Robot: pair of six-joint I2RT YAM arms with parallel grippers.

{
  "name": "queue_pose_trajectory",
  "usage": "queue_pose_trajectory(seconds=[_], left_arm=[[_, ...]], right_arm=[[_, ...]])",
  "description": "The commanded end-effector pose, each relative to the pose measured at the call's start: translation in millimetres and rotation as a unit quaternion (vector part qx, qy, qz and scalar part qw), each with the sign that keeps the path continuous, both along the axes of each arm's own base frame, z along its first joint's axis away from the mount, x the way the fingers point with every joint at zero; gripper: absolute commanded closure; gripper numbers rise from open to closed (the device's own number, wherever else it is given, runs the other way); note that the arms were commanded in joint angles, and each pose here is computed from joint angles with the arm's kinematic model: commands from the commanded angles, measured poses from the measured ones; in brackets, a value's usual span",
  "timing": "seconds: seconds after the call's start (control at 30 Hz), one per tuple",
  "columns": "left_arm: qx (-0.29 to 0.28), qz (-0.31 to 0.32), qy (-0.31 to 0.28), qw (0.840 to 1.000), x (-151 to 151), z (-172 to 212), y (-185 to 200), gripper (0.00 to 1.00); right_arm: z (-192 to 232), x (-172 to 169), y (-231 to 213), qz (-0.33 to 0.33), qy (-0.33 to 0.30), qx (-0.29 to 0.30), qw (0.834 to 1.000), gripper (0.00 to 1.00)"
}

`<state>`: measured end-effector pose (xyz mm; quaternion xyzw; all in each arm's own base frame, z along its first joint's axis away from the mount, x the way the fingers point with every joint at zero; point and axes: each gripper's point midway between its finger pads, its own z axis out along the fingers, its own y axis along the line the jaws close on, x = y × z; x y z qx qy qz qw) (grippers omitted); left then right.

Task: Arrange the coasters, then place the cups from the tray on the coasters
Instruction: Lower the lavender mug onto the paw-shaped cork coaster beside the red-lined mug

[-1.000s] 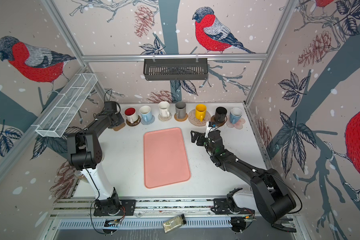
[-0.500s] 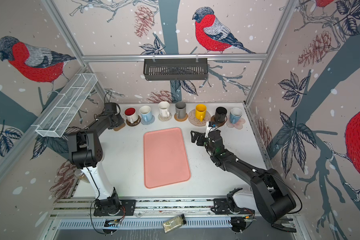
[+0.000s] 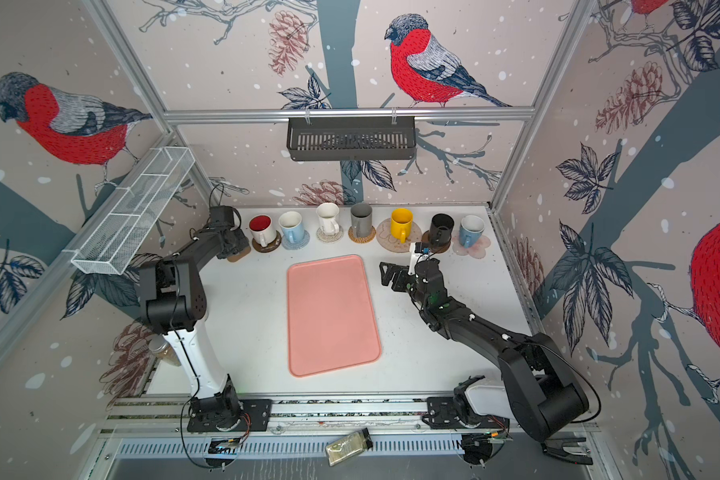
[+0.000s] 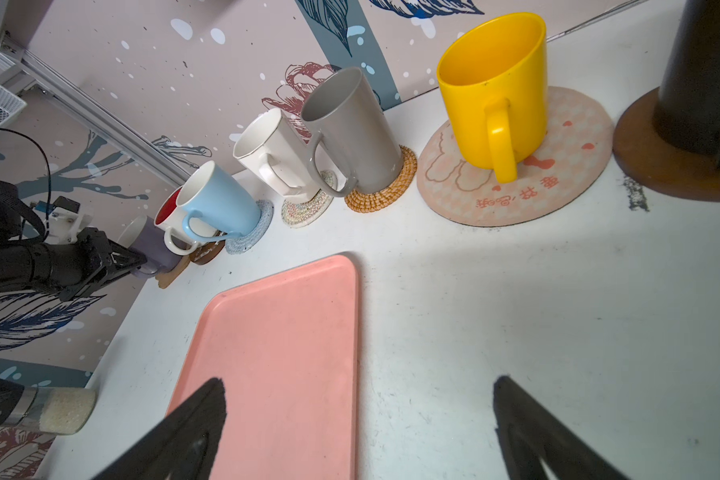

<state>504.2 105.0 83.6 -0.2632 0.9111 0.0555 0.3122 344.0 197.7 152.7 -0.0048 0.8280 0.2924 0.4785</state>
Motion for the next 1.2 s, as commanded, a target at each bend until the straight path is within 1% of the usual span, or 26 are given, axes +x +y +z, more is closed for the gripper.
queue_pose_trajectory(seconds=[0.0,0.23,0.43,0.73,1.17], left_arm=[[0.003,-0.001,-0.040,0.999,15.5,17.6,2.3,1.00],[-0.011,-0.003,-0.032,0.999,14.6,11.9,-1.8,1.00],[-0.007,0.002,-0.024,1.000,11.3,8.9,0.3,1.00],[0.005,0.011,-0.026,1.000,9.0,14.3,5.9,1.00],[0.011,0.020,-0.021,1.000,6.2,10.1,9.5,1.00]], right_arm=[[3.3,1.5,2.9,0.006,-0.005,0.001,1.000,0.00],[5.0,0.8,4.3,0.011,-0.006,0.002,1.000,0.00],[6.8,-0.3,5.1,0.014,-0.007,0.004,1.000,0.00],[7.1,-1.5,7.3,0.019,-0.006,0.006,1.000,0.00],[4.1,-0.8,9.6,0.021,-0.003,0.004,1.000,0.00]])
